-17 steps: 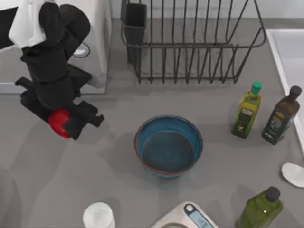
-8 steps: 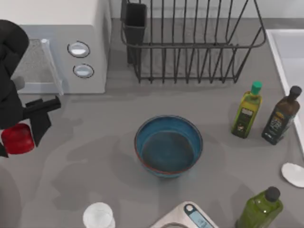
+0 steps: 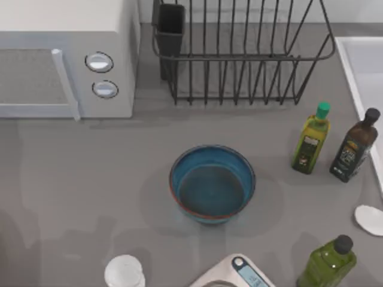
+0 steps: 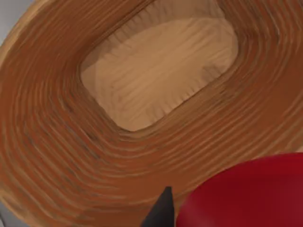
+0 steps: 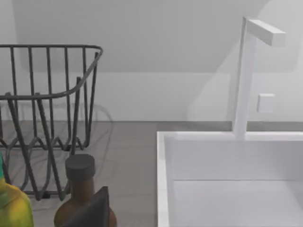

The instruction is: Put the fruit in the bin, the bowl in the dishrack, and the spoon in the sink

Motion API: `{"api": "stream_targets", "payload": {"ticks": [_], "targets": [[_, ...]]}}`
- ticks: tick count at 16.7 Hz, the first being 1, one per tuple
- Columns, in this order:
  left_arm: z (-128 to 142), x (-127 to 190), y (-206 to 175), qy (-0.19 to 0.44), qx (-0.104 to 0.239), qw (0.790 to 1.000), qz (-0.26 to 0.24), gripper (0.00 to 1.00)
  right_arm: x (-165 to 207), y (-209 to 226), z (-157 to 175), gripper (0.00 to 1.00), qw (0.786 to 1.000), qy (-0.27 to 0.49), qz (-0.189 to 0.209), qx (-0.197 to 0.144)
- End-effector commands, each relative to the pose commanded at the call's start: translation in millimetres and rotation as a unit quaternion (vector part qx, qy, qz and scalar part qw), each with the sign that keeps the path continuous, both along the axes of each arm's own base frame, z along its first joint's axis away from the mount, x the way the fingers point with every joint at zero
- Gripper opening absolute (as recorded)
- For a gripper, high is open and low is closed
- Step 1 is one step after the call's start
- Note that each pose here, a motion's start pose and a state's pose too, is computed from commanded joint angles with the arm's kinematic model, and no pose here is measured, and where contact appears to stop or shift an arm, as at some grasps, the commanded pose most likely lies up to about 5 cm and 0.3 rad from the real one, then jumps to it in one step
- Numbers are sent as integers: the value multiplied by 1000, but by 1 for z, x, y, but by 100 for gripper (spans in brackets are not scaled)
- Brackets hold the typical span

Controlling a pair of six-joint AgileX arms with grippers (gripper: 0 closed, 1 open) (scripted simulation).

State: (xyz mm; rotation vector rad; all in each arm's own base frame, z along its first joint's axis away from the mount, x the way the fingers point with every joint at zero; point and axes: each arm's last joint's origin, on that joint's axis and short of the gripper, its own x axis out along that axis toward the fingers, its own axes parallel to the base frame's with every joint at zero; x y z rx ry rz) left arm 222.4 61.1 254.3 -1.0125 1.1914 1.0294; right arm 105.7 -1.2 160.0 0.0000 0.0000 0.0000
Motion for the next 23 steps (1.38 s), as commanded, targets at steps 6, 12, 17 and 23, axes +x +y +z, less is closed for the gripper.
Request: {"api": "stream_targets", "payload": {"ticks": [6,12,17,23], "targets": [[14,-19,13,-19,8,997,72,0,0,0,0,100,1000,0,0,0],[-6,-16,15,-16,6,997,70,0,0,0,0,100,1000,0,0,0],[-51,-12,20,-21,9,997,71,0,0,0,0,100,1000,0,0,0],[-56,-13,20,-19,8,997,72,8,0,0,0,100,1000,0,0,0]]}}
